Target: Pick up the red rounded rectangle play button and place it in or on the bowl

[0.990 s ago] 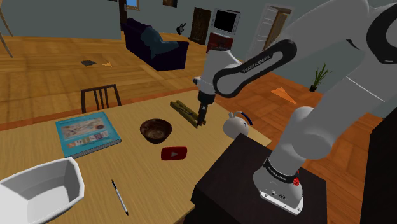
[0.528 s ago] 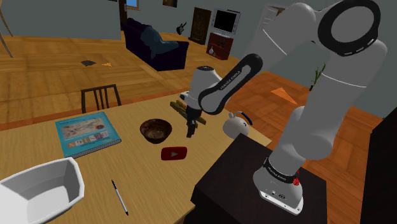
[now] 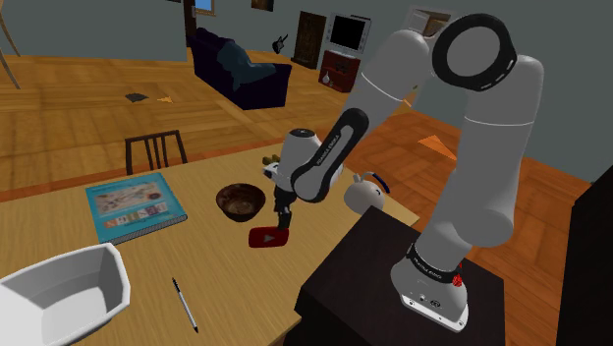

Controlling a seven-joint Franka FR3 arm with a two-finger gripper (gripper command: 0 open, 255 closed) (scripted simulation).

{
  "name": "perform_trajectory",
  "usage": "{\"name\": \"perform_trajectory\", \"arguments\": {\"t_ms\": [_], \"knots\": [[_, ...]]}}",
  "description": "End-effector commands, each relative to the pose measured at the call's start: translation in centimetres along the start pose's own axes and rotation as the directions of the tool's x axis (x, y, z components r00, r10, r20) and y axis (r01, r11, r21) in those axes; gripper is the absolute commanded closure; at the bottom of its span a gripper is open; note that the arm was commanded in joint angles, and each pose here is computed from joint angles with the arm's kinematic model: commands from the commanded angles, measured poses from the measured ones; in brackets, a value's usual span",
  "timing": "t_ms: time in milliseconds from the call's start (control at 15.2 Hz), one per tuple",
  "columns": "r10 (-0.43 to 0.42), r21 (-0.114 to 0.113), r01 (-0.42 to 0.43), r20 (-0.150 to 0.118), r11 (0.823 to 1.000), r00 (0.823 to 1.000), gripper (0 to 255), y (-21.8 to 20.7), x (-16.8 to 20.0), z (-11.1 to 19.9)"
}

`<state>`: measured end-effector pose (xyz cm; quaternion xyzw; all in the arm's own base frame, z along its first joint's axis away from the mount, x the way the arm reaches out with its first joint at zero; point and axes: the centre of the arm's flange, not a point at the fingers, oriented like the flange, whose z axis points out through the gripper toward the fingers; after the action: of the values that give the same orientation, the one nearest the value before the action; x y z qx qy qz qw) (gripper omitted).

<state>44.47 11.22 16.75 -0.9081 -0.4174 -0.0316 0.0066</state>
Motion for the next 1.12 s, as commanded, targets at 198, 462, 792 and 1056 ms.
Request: {"name": "perform_trajectory", "arguments": {"t_ms": [198, 462, 792, 1056], "knots": [[-0.003, 0.000, 0.003, -0.001, 1.000, 1.000, 0, -0.1, 0.1, 2.7], [-0.003, 0.000, 0.003, -0.001, 1.000, 1.000, 0, -0.1, 0.1, 3.0], [-0.003, 0.000, 0.003, -0.001, 1.000, 1.000, 255, -0.1, 0.1, 3.0], [-0.003, 0.000, 0.003, -0.001, 1.000, 1.000, 255, -0.1, 0.1, 3.0]]}}
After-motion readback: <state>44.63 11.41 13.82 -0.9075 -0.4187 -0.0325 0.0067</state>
